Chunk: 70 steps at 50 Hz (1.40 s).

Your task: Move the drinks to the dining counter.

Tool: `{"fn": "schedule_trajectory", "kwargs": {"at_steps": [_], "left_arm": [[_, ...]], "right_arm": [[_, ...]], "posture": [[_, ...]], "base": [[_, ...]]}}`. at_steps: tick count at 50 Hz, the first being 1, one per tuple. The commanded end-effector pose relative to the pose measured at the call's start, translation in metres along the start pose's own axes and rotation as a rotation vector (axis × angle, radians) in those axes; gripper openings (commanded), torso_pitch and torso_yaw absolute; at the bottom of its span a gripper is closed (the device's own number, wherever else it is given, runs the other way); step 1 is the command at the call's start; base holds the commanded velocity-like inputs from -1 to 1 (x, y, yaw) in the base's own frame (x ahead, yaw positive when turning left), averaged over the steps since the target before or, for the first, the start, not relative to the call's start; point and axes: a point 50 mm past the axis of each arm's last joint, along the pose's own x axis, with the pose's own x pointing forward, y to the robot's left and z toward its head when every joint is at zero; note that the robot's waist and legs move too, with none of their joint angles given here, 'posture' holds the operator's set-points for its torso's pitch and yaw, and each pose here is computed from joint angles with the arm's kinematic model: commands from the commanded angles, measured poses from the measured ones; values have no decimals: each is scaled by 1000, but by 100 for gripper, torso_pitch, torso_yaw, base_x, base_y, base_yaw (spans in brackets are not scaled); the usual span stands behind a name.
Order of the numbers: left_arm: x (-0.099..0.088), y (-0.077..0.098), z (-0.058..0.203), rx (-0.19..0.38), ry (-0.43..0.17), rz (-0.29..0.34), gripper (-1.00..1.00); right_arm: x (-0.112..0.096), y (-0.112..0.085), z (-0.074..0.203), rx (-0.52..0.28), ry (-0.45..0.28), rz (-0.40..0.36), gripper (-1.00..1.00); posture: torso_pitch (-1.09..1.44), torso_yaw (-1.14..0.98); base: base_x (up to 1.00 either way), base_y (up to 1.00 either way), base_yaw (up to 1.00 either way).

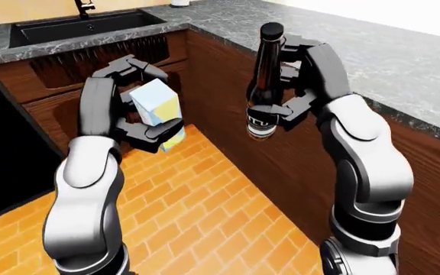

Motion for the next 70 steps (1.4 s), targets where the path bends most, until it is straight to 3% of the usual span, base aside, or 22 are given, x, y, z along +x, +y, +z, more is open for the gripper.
{"fn": "schedule_trajectory", "kwargs": {"at_steps": [1, 45, 49, 57, 70], "left_arm": [[-2, 0, 17, -2, -105, 5, -100], [-4, 1, 21, -4, -111, 6, -100], [-4, 1, 21, -3, -112, 6, -100], [2, 3, 21, -6, -106, 5, -100], [14, 3, 45, -34, -100, -34, -100]], "right_arm": [[-2, -3, 17, -15, -89, -19, -100], [-17, 1, 28, -20, -127, 17, -100], [-18, 5, 26, -29, -131, 41, -100], [-8, 8, 21, -5, -104, 17, -100], [7, -5, 40, 22, -126, -36, -100]], "posture": [[0, 0], [0, 0], [0, 0], [0, 0], [0, 0]], "base": [[0, 0, -100], [0, 0, -100], [0, -5, 0], [0, 0, 0], [32, -10, 0]]}}
